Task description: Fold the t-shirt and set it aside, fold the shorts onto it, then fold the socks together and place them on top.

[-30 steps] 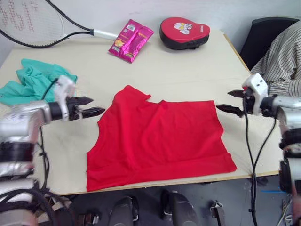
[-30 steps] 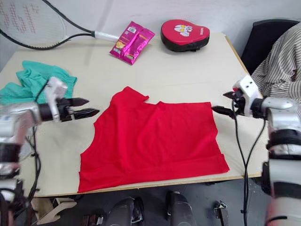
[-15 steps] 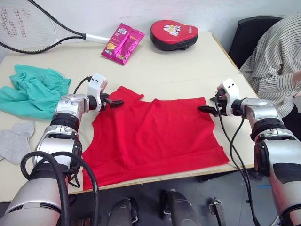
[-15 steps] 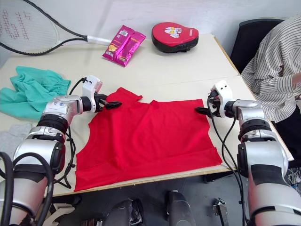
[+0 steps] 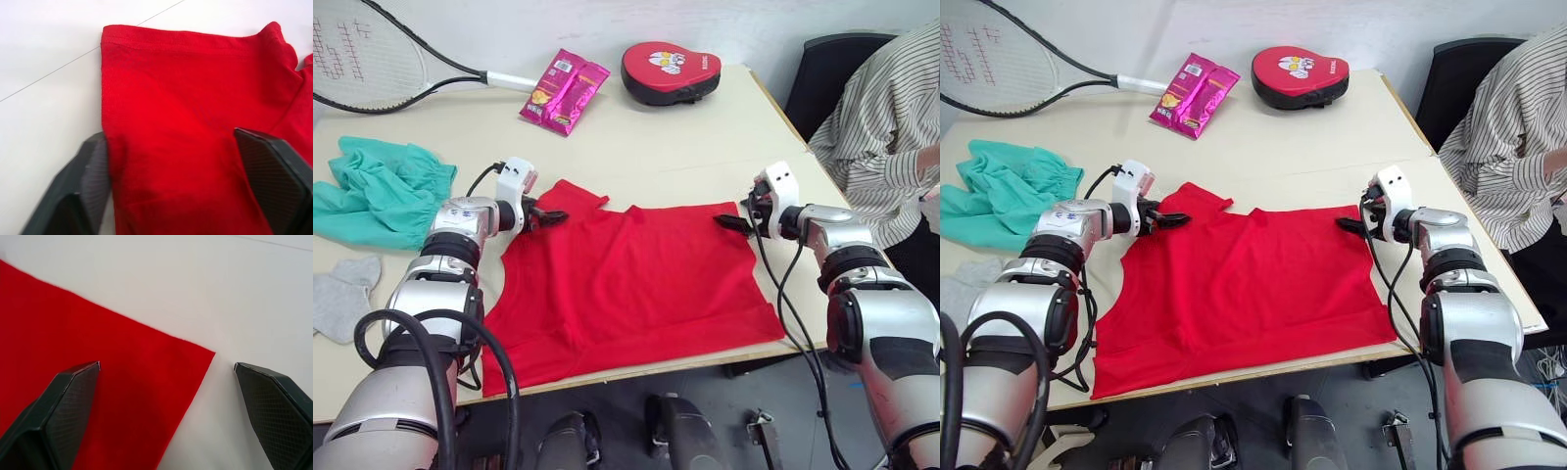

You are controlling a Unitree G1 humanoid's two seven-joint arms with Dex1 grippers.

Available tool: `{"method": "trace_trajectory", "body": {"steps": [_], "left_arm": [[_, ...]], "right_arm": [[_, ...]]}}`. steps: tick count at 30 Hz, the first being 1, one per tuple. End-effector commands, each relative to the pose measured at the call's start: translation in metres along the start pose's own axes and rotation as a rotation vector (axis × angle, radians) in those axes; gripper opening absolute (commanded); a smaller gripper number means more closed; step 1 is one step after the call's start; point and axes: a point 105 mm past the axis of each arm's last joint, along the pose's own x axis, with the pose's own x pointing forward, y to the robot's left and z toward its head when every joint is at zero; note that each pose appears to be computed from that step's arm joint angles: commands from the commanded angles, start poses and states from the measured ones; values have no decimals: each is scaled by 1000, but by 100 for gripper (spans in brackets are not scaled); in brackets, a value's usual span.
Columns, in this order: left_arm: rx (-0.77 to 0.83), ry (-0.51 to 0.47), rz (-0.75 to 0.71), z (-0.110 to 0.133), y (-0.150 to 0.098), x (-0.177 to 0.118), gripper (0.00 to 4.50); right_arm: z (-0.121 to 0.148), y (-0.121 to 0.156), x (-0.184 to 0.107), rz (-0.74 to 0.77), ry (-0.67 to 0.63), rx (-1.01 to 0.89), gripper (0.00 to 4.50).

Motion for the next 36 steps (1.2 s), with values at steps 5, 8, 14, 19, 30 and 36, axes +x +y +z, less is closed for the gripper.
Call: {"method": "trace_trajectory", "body": {"steps": [5,8,14,19,30,36], "left_arm": [[-33,58,-11,-25,6,-6,104],[-27,41,-11,-25,6,-6,11],[-20,-63,-10,-13,7,-7,0],[0,-172,-5,1,11,-15,0],[124,-324,-97,22,8,-43,0],[117,-277,-57,7,13,-44,0]], "right_arm": [[17,5,4,12,-72,14,211],[16,4,3,8,-69,14,105],[25,1,-3,20,-131,14,2],[35,-3,-12,43,-213,21,2],[34,-9,-40,145,-294,41,2],[3,-15,-33,52,-175,38,2]]}}
